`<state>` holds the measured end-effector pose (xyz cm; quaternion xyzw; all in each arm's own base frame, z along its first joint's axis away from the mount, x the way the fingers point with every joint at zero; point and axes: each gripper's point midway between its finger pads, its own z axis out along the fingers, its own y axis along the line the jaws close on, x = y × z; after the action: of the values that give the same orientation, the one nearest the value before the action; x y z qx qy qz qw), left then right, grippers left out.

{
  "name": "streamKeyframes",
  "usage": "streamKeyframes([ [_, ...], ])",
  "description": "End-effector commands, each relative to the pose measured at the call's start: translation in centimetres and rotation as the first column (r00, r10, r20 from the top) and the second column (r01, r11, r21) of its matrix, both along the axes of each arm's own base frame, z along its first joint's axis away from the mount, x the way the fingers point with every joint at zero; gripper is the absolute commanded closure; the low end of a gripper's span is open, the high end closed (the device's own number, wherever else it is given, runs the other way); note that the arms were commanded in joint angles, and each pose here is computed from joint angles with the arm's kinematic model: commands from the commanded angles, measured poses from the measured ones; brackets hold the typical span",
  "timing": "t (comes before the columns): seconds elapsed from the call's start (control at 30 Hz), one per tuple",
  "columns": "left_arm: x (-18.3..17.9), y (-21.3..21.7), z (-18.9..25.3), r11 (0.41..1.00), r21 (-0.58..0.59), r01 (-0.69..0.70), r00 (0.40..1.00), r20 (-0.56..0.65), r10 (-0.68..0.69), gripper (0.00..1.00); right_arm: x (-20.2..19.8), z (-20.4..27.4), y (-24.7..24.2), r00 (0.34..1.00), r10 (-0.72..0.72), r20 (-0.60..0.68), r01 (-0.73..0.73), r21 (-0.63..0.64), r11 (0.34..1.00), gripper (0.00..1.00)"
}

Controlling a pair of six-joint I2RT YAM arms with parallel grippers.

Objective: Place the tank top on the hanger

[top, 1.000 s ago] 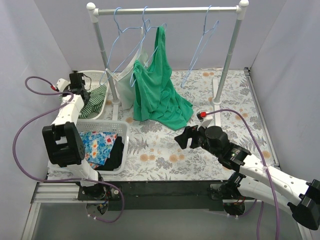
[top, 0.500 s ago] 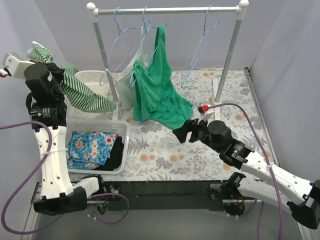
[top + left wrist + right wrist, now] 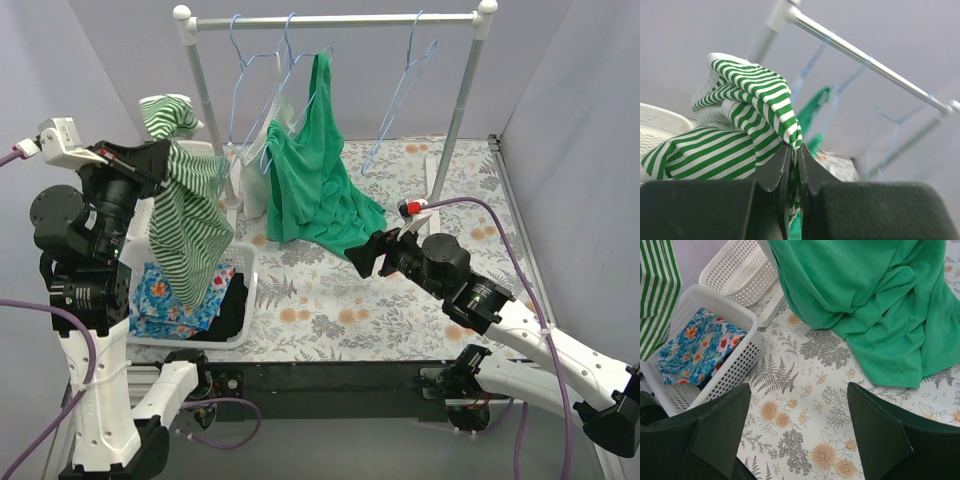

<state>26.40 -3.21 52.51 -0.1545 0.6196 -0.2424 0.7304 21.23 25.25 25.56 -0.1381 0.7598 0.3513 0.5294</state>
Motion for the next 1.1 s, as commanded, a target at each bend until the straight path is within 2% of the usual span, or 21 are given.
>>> streamKeyframes([
  [0.0,-2.9,-5.1,-0.9,0.964,0.054,0.26,0.965,0.015,-0.262,1.0,0.7,3.8,0.0,0.996,-0.022,0.086,0.019,0.042,0.999,0.14],
  [0.17,-3.4,-5.3,-5.2,0.962,0.024,0.274,0.961,-0.044,-0.272,1.0,1.0,4.5,-0.2,0.994,-0.036,0.104,0.032,0.043,0.999,0.15],
  [0.33,-1.8,-3.1,-12.1,0.986,-0.122,0.114,0.969,-0.207,-0.137,1.0,0.9,3.7,-0.3,0.997,-0.036,0.072,0.035,0.013,0.999,0.14],
  [0.37,-1.9,-3.3,-12.7,0.983,-0.137,0.124,0.964,-0.216,-0.152,1.0,0.9,3.7,-0.2,0.997,-0.035,0.07,0.034,0.013,0.999,0.14],
  [0.4,-2.4,-5.0,-12.4,0.966,-0.12,0.23,0.949,-0.191,-0.25,1.0,0.9,3.5,-0.2,0.997,-0.035,0.066,0.034,0.013,0.999,0.14],
  [0.5,-2.9,-7.7,-13.9,0.92,-0.09,0.381,0.901,-0.186,-0.391,1.0,0.9,3.2,-0.2,0.998,-0.04,0.053,0.039,0.013,0.999,0.14],
  [0.6,-4.1,-10.1,-15.6,0.847,-0.053,0.53,0.824,-0.206,-0.528,1.0,1.0,3.1,-0.2,0.998,-0.044,0.05,0.044,0.01,0.999,0.14],
  [0.63,-5.0,-11.0,-16.0,0.804,-0.046,0.593,0.781,-0.209,-0.588,1.0,1.0,3.2,-0.3,0.998,-0.047,0.05,0.047,0.01,0.999,0.15],
  [0.73,-6.1,-12.5,-18.2,0.733,-0.063,0.677,0.702,-0.243,-0.67,1.0,1.1,3.4,-0.4,0.997,-0.055,0.05,0.055,0.008,0.998,0.14],
  [0.83,-8.2,-14.3,-19.8,0.612,-0.1,0.784,0.574,-0.256,-0.778,1.0,1.1,3.6,-0.4,0.997,-0.057,0.052,0.056,0.011,0.998,0.14],
  [0.87,-9.4,-15.0,-20.1,0.552,-0.112,0.827,0.513,-0.255,-0.82,1.0,1.2,3.6,-0.4,0.997,-0.058,0.052,0.058,0.01,0.998,0.14],
  [0.93,-10.1,-15.6,-21.1,0.502,-0.125,0.856,0.46,-0.26,-0.849,1.0,1.1,3.5,-0.6,0.997,-0.062,0.049,0.062,0.005,0.998,0.14],
  [1.0,-11.3,-16.4,-21.7,0.42,-0.155,0.894,0.375,-0.254,-0.892,1.0,1.1,3.3,-0.7,0.997,-0.067,0.044,0.067,0.004,0.998,0.14],
  [1.07,-12.1,-17.0,-22.0,0.369,-0.194,0.909,0.319,-0.246,-0.915,1.0,1.1,3.1,-0.9,0.997,-0.074,0.039,0.074,0.0,0.997,0.14],
])
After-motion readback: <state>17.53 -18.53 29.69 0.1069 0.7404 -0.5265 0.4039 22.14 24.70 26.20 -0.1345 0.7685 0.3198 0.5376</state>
